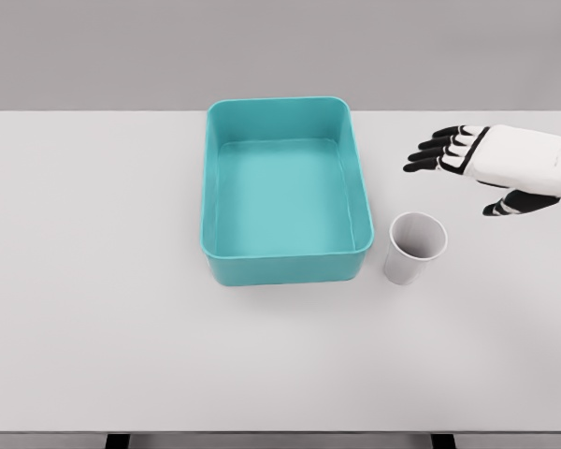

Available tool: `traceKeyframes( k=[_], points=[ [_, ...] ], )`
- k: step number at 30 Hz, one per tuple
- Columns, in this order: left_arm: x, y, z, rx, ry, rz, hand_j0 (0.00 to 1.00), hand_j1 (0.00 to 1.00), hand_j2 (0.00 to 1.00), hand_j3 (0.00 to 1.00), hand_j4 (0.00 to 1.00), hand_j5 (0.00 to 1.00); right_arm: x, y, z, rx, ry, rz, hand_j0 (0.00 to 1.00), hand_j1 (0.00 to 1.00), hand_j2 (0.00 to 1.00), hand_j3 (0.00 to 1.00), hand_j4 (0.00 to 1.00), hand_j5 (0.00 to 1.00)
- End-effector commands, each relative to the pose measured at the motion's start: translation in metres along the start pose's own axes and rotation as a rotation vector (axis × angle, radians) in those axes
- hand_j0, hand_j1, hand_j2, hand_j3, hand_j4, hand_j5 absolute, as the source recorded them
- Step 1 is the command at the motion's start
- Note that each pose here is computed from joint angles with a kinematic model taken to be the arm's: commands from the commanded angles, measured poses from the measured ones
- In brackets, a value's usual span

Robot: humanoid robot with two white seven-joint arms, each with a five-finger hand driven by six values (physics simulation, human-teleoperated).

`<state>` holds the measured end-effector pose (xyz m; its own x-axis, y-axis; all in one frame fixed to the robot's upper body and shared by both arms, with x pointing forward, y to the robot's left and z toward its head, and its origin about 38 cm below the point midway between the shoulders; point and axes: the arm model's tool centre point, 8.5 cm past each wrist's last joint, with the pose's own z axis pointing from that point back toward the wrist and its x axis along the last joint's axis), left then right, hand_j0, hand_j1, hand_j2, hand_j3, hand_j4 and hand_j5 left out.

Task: Put the paper cup into the basket with your right arm

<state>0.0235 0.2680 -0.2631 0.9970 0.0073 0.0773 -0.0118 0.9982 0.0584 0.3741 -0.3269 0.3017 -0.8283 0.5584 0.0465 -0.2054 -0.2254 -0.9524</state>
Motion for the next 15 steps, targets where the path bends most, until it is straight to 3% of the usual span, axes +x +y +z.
traceKeyframes(
  k=[1,4,7,8,10,12,15],
  points=[
    [0.000,0.000,0.000,0.000,0.000,0.000,1.00,1.00,1.00,1.00,1.00,1.00,-0.001,-0.001,0.001,-0.003,0.004,-0.003,1.00,1.00,1.00,1.00,1.00,1.00],
    [0.001,0.000,0.000,0.000,-0.002,0.000,1.00,1.00,1.00,1.00,1.00,1.00,0.003,-0.002,-0.013,-0.055,-0.019,-0.021,1.00,1.00,1.00,1.00,1.00,1.00],
    [0.000,0.000,0.000,0.000,0.000,0.000,1.00,1.00,1.00,1.00,1.00,1.00,-0.004,-0.007,-0.017,-0.081,0.046,-0.064,1.00,1.00,1.00,1.00,1.00,1.00],
    [0.000,0.000,0.000,0.000,0.000,0.000,1.00,1.00,1.00,1.00,1.00,1.00,-0.010,-0.009,-0.014,-0.089,0.095,-0.119,1.00,1.00,1.00,1.00,1.00,1.00],
    [0.001,0.000,0.000,0.000,-0.002,0.000,1.00,1.00,1.00,1.00,1.00,1.00,-0.028,-0.011,-0.016,-0.107,0.254,-0.289,1.00,1.00,1.00,1.00,1.00,1.00],
    [0.000,0.000,0.000,0.000,0.000,0.000,1.00,1.00,1.00,1.00,1.00,1.00,-0.035,-0.021,-0.020,-0.129,0.296,-0.439,1.00,1.00,1.00,1.00,1.00,1.00],
    [0.000,0.000,0.000,0.000,0.000,0.000,1.00,1.00,1.00,1.00,1.00,1.00,-0.033,-0.034,-0.052,-0.034,0.356,-0.474,1.00,1.00,1.00,1.00,1.00,1.00]
  ],
)
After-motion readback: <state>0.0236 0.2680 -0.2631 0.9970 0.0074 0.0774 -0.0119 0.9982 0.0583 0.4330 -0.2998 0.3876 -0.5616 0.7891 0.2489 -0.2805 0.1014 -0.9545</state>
